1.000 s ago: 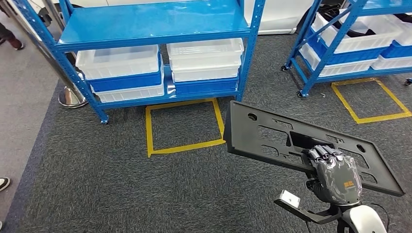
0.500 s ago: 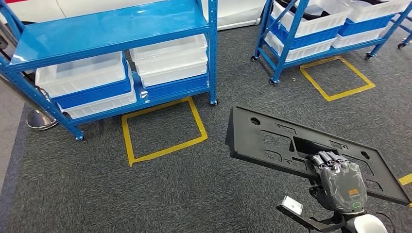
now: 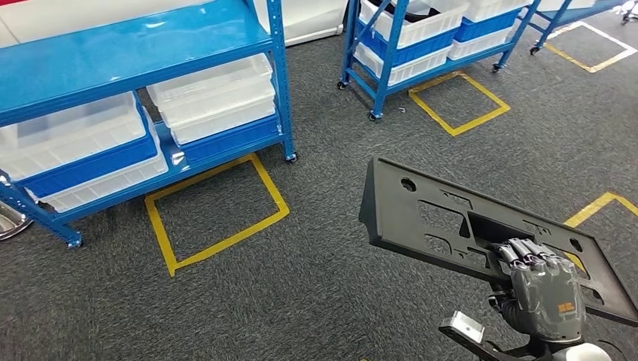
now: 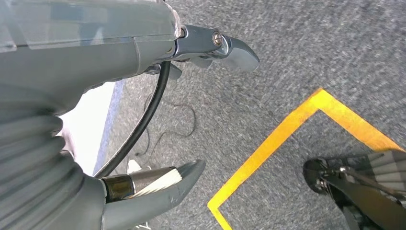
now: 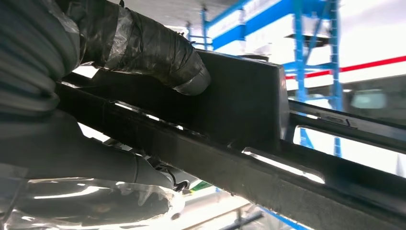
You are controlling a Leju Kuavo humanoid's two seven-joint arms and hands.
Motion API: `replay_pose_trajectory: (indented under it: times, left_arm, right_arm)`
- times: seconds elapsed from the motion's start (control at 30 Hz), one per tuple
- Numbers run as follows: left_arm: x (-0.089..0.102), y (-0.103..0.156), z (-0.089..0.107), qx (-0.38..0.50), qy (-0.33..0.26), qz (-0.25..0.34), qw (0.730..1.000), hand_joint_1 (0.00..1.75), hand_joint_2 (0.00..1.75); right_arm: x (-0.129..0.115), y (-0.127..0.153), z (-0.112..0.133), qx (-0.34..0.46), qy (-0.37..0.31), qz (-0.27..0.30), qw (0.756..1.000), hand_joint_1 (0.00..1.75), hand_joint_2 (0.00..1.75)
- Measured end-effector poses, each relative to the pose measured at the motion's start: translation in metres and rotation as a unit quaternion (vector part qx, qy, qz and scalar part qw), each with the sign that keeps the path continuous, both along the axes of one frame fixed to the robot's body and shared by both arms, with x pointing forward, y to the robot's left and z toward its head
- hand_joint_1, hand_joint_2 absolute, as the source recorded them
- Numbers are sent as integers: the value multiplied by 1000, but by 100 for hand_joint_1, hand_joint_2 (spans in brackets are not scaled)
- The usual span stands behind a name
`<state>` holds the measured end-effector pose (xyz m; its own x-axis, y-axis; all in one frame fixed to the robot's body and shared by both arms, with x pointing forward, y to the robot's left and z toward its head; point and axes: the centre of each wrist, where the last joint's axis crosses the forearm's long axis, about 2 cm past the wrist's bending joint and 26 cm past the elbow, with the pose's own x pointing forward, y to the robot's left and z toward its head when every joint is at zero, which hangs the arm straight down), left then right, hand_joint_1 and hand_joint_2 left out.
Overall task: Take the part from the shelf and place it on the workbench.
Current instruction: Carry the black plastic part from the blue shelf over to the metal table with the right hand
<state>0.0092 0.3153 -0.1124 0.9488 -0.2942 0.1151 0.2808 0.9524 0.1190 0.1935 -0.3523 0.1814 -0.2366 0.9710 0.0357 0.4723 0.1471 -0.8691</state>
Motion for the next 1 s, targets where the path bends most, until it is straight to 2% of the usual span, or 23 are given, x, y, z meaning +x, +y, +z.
replay_pose_trajectory:
  times: [0.27, 0.43, 0.73, 1.0]
  left_arm:
    - [4, 1, 0, 4, 5, 3, 1000, 0, 175]
    - [0, 2, 0, 4, 9, 3, 1000, 0, 175]
    - [-7, 10, 0, 5, 8, 1, 1000, 0, 175]
    - [-11, 10, 0, 6, 12, -1, 1000, 0, 175]
  right_arm:
    - [-3, -1, -2, 4, 15, -2, 1000, 175, 175]
    - [-6, -3, -2, -14, 12, -10, 1000, 175, 175]
    - [-16, -21, -1, -136, 0, -86, 987, 175, 175]
    - [-19, -30, -2, -162, 5, -96, 982, 175, 175]
